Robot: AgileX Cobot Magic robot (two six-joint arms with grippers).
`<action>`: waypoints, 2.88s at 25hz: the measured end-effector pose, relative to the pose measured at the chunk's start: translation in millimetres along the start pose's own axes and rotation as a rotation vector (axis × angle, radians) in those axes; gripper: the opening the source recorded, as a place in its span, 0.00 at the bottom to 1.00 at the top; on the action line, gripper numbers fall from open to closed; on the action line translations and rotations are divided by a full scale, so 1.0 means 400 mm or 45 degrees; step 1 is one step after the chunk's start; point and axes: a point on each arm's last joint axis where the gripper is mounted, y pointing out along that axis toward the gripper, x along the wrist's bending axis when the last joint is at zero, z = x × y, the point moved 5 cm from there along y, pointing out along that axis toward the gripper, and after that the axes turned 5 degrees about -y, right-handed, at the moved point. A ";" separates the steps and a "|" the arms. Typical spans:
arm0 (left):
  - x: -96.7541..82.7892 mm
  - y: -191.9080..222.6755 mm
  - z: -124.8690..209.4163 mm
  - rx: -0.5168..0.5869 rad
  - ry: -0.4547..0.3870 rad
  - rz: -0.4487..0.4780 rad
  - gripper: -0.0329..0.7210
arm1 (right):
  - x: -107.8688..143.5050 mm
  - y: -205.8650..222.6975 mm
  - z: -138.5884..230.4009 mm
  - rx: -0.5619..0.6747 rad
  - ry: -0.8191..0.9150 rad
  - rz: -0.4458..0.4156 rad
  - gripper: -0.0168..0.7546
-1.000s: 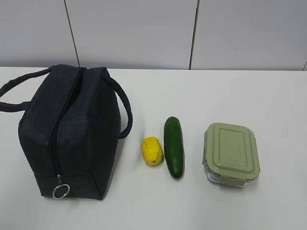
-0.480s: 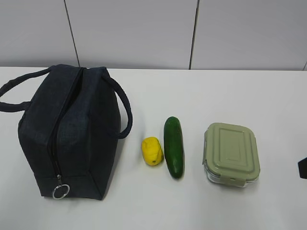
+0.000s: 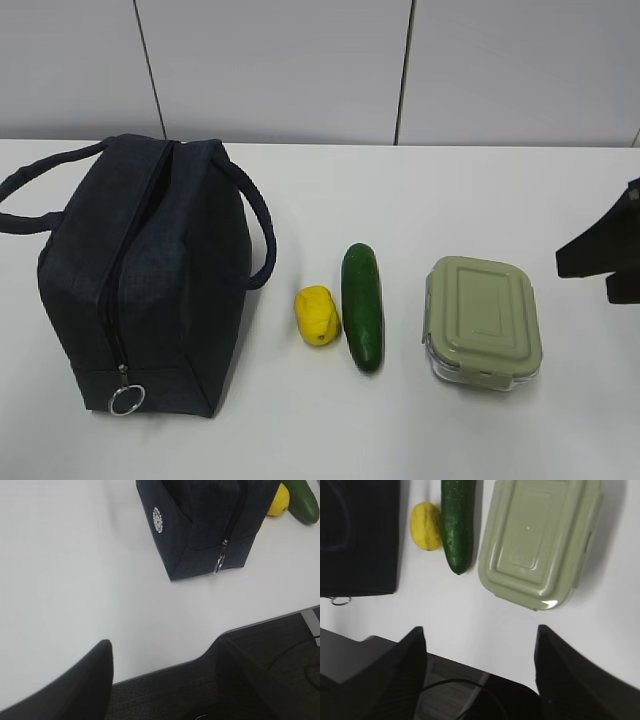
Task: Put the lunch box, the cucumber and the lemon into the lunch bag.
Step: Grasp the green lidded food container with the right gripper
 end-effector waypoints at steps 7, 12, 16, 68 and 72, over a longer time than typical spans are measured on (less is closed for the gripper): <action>0.000 0.000 0.000 0.000 0.000 0.000 0.64 | -0.038 0.021 -0.056 -0.009 0.103 -0.275 0.64; 0.000 0.000 0.000 0.000 0.000 0.000 0.64 | -0.096 0.042 -0.061 0.014 0.109 -0.332 0.64; 0.000 0.000 0.000 0.000 0.000 0.000 0.64 | -0.138 0.089 -0.060 0.050 0.083 -0.371 0.64; 0.000 0.000 0.000 0.000 0.000 0.000 0.64 | -0.287 0.185 -0.066 -0.036 0.140 -0.473 0.78; 0.000 0.000 0.000 0.000 0.000 0.000 0.64 | -0.286 0.185 -0.070 -0.049 0.136 -0.477 0.78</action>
